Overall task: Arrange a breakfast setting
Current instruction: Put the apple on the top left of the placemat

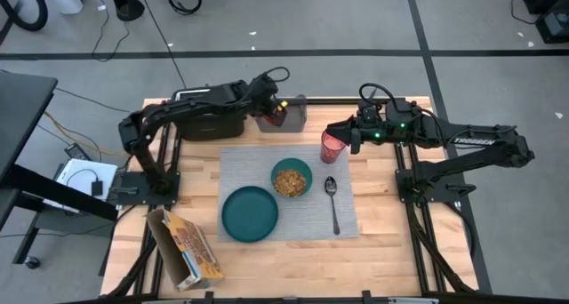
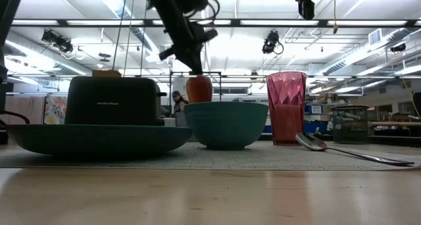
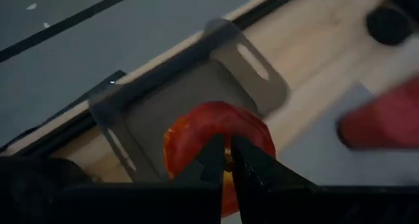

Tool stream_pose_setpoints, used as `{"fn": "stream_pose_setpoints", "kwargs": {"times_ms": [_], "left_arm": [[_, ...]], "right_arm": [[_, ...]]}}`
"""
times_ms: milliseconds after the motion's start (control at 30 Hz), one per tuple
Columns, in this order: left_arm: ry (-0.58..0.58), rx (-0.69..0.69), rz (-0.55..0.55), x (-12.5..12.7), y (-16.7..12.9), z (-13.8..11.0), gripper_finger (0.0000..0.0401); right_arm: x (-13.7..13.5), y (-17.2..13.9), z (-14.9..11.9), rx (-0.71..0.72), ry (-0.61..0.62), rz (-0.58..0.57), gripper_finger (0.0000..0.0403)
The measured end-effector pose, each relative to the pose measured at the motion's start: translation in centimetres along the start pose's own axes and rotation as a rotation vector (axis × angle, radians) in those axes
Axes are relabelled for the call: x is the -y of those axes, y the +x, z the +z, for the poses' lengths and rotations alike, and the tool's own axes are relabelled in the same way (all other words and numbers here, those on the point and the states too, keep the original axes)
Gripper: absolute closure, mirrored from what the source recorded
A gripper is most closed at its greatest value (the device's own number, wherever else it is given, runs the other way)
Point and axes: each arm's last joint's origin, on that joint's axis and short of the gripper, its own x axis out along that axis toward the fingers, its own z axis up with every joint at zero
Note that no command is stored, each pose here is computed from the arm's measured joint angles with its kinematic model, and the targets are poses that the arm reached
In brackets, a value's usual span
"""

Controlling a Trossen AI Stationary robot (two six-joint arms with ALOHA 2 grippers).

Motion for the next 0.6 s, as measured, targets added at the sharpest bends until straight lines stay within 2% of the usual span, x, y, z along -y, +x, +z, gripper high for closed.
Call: {"fn": "stream_pose_setpoints", "kwargs": {"times_ms": [167,333,600], "left_arm": [[0.066,-0.053,-0.037,2.0,-2.6,-1.6,0.0379],[0.126,-0.141,-0.046,4.0,-3.9,-3.8,0.0379],[0.114,-0.223,0.006,6.3,-3.7,-9.3,0.0379]], "right_arm": [[0.0,0.0,0.0,-0.01,-0.012,0.008,0.0274],[-0.1,0.0,-0.2,-0.039,-0.021,0.038,0.0274],[-0.3,-0.1,-0.4,-0.102,-0.018,0.112,0.0274]]}}
